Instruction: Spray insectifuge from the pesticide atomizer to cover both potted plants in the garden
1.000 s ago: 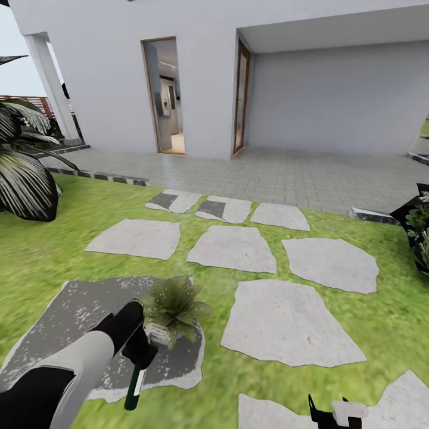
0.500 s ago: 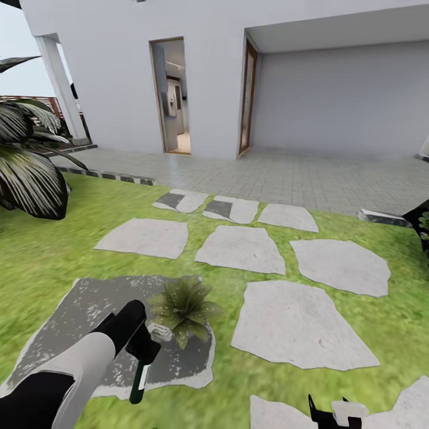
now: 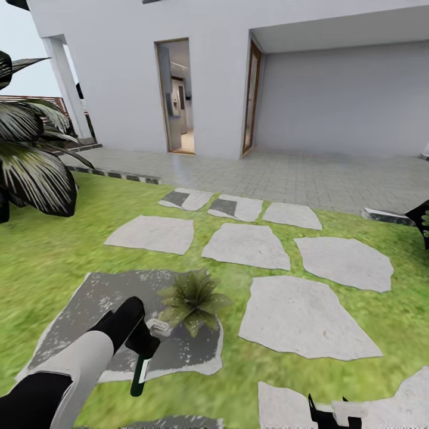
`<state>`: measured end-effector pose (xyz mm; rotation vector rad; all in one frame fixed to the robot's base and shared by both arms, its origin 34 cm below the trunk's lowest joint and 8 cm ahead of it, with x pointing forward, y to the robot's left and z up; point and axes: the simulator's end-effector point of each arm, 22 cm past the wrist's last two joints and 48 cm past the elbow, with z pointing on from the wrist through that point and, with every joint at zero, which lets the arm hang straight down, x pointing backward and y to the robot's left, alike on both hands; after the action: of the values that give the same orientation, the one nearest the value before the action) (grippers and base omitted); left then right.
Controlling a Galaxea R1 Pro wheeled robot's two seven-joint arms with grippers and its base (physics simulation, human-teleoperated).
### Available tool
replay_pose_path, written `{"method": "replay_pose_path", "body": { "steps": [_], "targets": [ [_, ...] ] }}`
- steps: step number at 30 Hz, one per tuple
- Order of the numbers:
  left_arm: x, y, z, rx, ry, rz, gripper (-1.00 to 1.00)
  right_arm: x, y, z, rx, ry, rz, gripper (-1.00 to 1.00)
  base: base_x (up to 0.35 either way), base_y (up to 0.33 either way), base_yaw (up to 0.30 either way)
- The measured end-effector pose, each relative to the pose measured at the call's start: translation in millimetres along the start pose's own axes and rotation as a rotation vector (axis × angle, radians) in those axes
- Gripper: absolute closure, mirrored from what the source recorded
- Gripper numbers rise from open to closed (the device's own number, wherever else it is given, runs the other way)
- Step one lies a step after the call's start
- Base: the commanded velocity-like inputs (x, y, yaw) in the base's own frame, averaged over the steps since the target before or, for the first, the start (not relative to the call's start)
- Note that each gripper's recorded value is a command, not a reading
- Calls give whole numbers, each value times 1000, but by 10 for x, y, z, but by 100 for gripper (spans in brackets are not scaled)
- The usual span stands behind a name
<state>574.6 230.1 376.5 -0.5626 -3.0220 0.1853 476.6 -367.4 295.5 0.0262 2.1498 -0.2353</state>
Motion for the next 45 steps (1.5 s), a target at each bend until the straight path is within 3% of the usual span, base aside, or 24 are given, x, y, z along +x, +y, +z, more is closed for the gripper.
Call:
{"method": "replay_pose_path", "body": {
  "steps": [8, 22, 24, 26, 31, 36, 45],
  "targets": [
    [-35, 16, -33, -5, -7, 2, 100, 1, -1, -2, 0, 0, 0, -100, -18, 302, -23],
    [-76, 29, -73, -8, -13, 4, 100, 2, -21, -3, 9, 0, 4, -100, 78, 317, -276],
    [-47, 117, -84, -19, -11, -2, 100, 2, -24, -3, 10, 0, 5, -100, 95, 329, -288],
    [23, 387, -145, -46, -12, -32, 100, -2, -23, -2, 10, -1, 6, -100, 90, 332, -288],
    [-106, 551, -312, -68, -63, -43, 100, -30, -18, 10, 7, -7, 6, -100, 86, 334, -288],
    [-222, 566, -410, -79, -98, -34, 100, -53, 1, 19, 6, -12, 8, -100, 85, 335, -117],
    [-197, 513, -359, -73, -92, -24, 100, -35, -69, 15, 18, -8, 4, -100, 88, 335, -113]
  ]
}}
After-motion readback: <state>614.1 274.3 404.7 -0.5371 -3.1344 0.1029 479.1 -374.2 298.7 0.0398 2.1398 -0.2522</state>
